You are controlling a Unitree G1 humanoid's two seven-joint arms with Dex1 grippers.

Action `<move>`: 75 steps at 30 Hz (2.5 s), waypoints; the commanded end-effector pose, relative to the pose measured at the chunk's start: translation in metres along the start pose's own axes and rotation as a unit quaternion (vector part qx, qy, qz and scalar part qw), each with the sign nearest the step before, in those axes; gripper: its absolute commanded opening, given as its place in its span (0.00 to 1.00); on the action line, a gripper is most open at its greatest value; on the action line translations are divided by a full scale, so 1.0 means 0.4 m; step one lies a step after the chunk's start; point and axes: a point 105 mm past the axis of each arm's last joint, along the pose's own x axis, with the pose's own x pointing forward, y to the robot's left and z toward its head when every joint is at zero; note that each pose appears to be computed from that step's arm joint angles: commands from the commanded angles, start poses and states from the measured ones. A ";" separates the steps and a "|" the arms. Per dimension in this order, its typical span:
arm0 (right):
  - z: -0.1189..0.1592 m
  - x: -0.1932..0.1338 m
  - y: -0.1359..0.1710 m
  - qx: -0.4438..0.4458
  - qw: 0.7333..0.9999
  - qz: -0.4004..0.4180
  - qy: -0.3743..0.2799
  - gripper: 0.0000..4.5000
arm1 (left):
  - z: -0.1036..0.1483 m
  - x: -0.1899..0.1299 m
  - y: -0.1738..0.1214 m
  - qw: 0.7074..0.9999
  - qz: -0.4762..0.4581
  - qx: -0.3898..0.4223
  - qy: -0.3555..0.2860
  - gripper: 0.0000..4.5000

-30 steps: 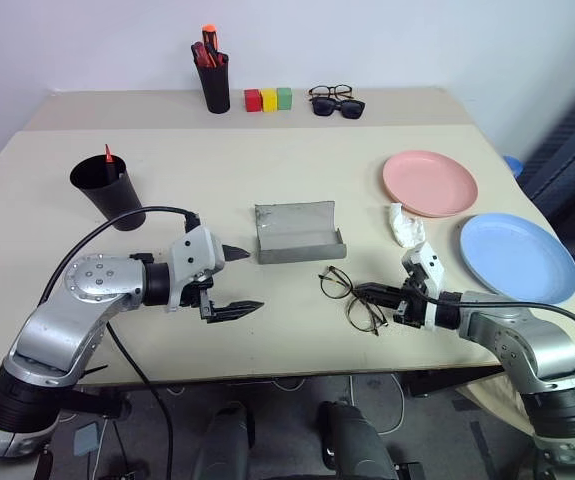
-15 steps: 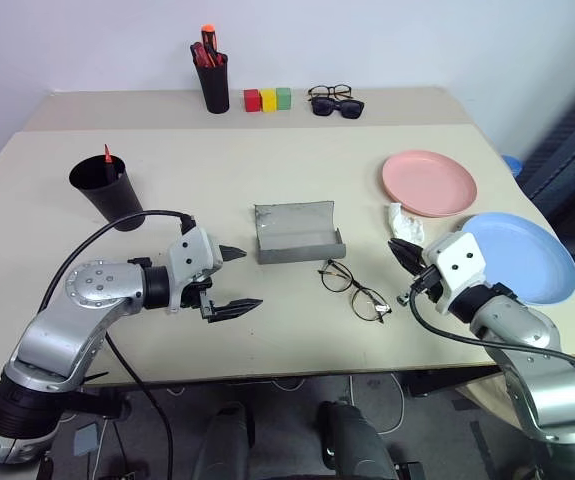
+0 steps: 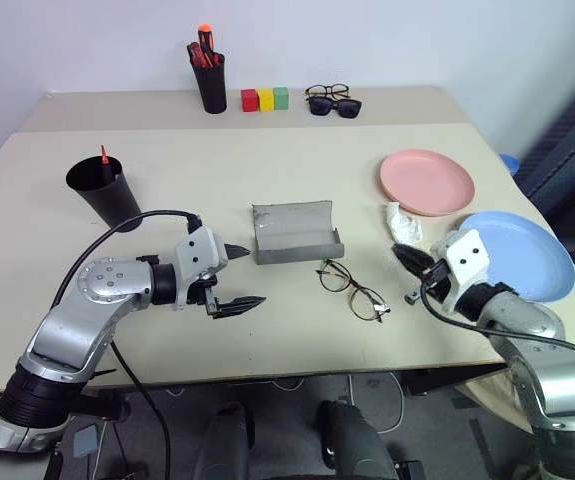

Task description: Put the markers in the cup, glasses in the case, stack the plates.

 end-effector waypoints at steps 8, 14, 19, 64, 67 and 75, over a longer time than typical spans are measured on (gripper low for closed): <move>0.051 0.052 0.016 0.127 0.983 0.133 0.018 0.18 | 0.007 -0.033 -0.009 1.000 0.008 0.010 0.006 1.00; 0.026 0.070 0.017 0.149 0.974 0.162 0.046 0.86 | 0.004 -0.047 -0.016 1.000 0.017 0.005 0.013 1.00; -0.008 0.047 0.033 0.165 0.964 0.191 0.087 0.99 | 0.001 -0.058 -0.022 1.000 0.022 0.002 0.018 1.00; 0.007 0.036 0.037 0.169 0.953 0.231 0.103 0.02 | -0.004 -0.074 -0.027 0.999 0.046 -0.016 0.022 1.00; 0.024 0.033 0.023 0.161 0.955 0.230 0.099 0.02 | -0.004 -0.070 -0.026 0.999 0.047 -0.017 0.020 1.00; 0.153 0.067 -0.002 0.110 0.960 0.255 0.041 0.02 | -0.004 -0.066 -0.023 0.999 0.049 -0.018 0.015 1.00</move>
